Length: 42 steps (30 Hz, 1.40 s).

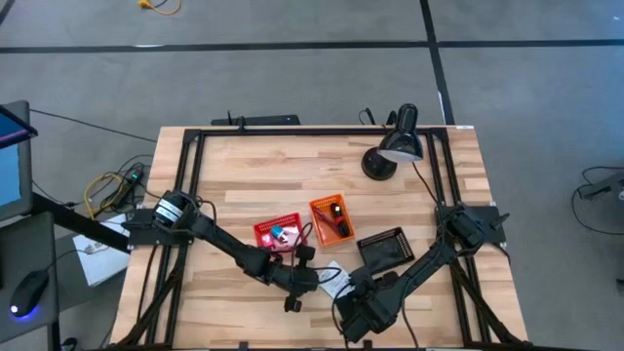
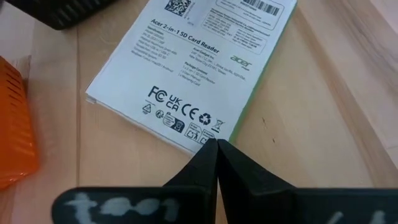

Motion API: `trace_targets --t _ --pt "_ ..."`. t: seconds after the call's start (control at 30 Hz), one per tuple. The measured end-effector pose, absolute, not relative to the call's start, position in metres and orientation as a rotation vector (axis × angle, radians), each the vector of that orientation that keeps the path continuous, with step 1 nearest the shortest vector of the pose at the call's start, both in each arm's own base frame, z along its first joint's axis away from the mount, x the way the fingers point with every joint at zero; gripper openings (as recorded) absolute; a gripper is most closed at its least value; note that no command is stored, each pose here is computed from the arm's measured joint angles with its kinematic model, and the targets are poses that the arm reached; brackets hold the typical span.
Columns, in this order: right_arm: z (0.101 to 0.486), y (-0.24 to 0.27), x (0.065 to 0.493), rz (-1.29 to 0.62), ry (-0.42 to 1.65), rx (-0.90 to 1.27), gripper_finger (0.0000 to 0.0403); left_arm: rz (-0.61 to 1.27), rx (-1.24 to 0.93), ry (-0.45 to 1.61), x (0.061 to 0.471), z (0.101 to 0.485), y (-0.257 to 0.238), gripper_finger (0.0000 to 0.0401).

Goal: Pick and place items into bin
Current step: Put the white card reader box in the black bin

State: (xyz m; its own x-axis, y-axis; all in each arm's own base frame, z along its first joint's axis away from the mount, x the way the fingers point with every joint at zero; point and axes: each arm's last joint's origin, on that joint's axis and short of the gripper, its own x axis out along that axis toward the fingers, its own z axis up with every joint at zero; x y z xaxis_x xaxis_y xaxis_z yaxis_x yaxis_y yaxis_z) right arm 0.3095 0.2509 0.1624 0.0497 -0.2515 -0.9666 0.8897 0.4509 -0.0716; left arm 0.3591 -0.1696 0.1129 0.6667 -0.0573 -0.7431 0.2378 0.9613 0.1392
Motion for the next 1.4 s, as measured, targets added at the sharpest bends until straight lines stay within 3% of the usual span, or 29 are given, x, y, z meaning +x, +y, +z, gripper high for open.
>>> trace_targets --t 0.2,0.33,0.67,0.87,1.4 --pt "0.162 0.252 0.315 -0.947 1.123 0.681 0.0247 -0.166 0.244 0.834 0.357 0.112 -0.172 0.0" --pt "0.162 0.257 0.318 -0.909 1.056 0.714 0.0249 -0.165 0.253 0.834 0.355 0.111 -0.175 0.0" --pt "0.165 0.281 0.287 -1.023 0.775 0.8 0.0249 -0.179 0.294 0.838 0.353 0.11 -0.177 0.0" --pt "0.159 0.287 0.294 -0.977 0.736 0.856 0.0249 -0.191 0.299 0.846 0.352 0.108 -0.178 0.0" --pt "0.157 0.247 0.337 -0.958 0.777 0.778 0.0249 -0.197 0.326 0.848 0.352 0.108 -0.177 0.0"
